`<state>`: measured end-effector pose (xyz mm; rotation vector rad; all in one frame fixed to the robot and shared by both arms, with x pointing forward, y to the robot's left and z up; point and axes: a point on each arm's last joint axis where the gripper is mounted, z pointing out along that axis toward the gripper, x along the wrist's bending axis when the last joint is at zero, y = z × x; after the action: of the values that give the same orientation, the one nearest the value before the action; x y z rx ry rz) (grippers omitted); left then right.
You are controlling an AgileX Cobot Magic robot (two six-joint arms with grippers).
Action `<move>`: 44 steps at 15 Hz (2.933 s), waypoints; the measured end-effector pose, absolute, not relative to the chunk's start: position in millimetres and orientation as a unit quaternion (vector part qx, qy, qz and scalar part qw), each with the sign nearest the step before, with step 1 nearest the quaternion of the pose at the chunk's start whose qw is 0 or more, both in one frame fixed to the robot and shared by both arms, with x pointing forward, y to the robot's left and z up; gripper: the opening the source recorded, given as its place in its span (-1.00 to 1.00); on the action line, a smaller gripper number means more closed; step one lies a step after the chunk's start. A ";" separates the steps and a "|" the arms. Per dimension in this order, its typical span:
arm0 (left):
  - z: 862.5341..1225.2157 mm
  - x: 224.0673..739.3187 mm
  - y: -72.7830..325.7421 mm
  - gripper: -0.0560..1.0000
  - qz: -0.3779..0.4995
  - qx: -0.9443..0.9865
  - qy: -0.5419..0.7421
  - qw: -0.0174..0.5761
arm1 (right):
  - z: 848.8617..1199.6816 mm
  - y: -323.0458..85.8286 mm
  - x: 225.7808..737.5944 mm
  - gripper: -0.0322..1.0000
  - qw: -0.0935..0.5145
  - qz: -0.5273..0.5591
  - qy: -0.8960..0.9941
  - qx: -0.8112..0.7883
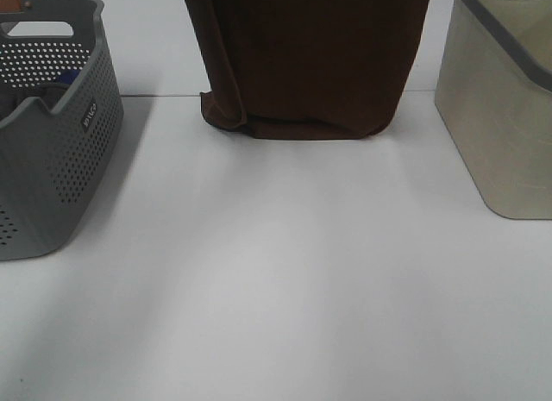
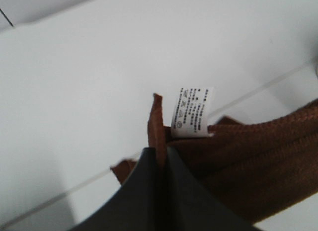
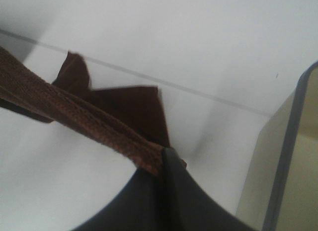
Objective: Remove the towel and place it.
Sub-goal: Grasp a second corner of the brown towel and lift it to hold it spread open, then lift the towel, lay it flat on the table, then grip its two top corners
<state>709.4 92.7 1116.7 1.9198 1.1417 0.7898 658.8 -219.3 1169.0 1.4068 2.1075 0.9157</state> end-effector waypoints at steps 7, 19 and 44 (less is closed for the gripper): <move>1086.7 674.9 92.1 -0.87 0.165 0.820 0.508 0.206 | 1119.8 -215.4 650.0 -0.94 0.072 0.247 0.773 0.579; 1078.8 555.3 83.6 -0.87 0.065 0.836 0.528 0.133 | 1061.5 -228.4 534.0 -0.94 -0.056 0.152 0.773 0.613; 1081.4 680.0 123.2 -0.87 0.324 0.673 0.487 0.452 | 1125.8 -207.0 685.5 -0.94 0.132 0.356 0.725 0.575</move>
<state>680.0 123.2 1081.4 1.6632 1.2024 0.8006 685.5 -207.0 1125.8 1.6677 2.1045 1.0332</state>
